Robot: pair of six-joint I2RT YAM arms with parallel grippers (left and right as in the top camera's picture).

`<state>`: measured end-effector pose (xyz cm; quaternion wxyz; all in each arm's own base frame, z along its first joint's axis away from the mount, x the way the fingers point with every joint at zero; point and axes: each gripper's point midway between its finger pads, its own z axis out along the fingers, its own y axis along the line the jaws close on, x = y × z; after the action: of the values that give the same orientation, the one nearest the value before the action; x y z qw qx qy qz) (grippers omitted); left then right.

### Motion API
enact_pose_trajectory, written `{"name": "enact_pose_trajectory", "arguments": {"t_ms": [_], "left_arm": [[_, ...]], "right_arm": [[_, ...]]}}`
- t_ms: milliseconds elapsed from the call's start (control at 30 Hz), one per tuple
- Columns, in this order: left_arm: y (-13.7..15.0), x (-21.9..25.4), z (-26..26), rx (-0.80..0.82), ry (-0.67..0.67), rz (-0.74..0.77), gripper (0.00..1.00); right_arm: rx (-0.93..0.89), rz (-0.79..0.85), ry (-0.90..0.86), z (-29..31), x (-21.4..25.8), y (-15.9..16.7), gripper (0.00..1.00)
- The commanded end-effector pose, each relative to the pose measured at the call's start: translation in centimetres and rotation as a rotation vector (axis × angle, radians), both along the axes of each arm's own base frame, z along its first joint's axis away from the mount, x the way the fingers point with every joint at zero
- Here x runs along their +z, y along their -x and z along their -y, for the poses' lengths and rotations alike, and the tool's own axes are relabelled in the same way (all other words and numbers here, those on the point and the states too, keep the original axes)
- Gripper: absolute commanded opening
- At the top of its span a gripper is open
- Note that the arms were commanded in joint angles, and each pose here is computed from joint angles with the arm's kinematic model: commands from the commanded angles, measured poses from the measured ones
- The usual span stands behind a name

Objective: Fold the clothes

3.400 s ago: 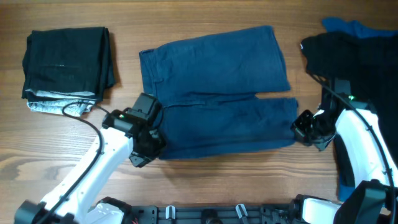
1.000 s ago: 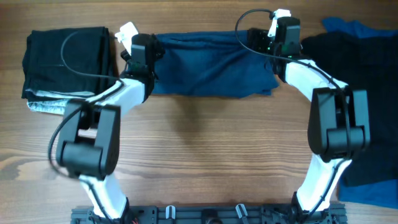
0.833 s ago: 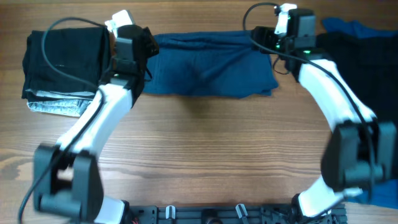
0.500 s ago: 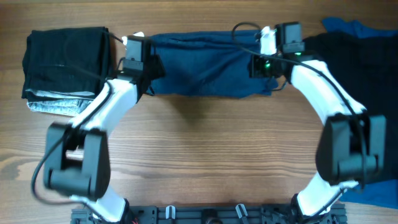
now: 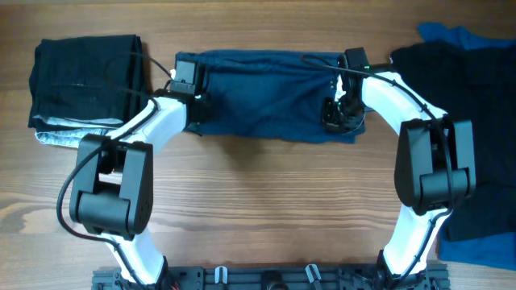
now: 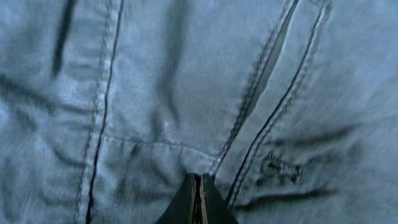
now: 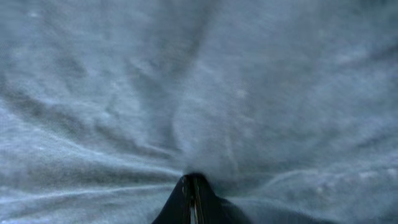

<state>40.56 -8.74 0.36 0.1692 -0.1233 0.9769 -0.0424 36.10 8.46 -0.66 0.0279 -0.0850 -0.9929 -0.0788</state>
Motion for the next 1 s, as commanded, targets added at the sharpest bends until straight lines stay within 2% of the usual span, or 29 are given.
{"name": "enact_pose_trajectory", "arguments": {"t_ms": [0, 200, 300, 433, 467, 500, 533, 600, 667, 767, 967], "left_arm": [[4.5, -0.7, 1.1, -0.051, -0.038, -0.132, 0.04], [7.7, 3.2, 3.5, -0.064, -0.029, -0.147, 0.04], [8.7, 4.2, 3.5, -0.072, -0.034, -0.159, 0.04], [6.2, 8.7, 4.3, -0.070, 0.020, 0.029, 0.04], [4.8, 10.9, 5.0, -0.074, 0.061, 0.130, 0.04], [3.9, 12.7, 5.8, -0.101, 0.103, 0.204, 0.04], [3.4, 13.5, 6.1, -0.108, 0.118, 0.239, 0.04], [2.4, 14.1, 6.5, -0.109, 0.136, 0.290, 0.04], [1.7, 13.7, 6.7, -0.121, 0.131, 0.299, 0.04], [1.0, 12.3, 7.0, -0.127, 0.124, 0.289, 0.04], [-1.8, 8.4, 8.1, -0.127, 0.125, 0.296, 0.05]], "right_arm": [[-0.054, -0.198, 0.208, 5.4, -3.2, 4.9, 0.04], [-0.106, -0.243, 0.206, 7.3, 0.1, 6.6, 0.04], [-0.113, -0.189, 0.192, 7.1, 2.8, 6.5, 0.04], [-0.126, 0.072, 0.161, 7.0, 9.2, 3.6, 0.04], [-0.132, 0.138, 0.153, 6.9, 10.9, 3.2, 0.05], [-0.137, 0.202, 0.146, 6.9, 12.4, 2.8, 0.11], [-0.141, 0.256, 0.140, 6.9, 13.7, 2.3, 0.13], [-0.084, 0.322, 0.100, 6.2, 15.1, 1.9, 0.05], [-0.012, 0.321, -0.022, 4.0, 15.1, 2.0, 0.04], [0.050, 0.309, -0.066, 2.9, 14.1, 1.6, 0.04], [0.212, 0.406, -0.123, -0.8, 11.3, -2.8, 0.04]]}}
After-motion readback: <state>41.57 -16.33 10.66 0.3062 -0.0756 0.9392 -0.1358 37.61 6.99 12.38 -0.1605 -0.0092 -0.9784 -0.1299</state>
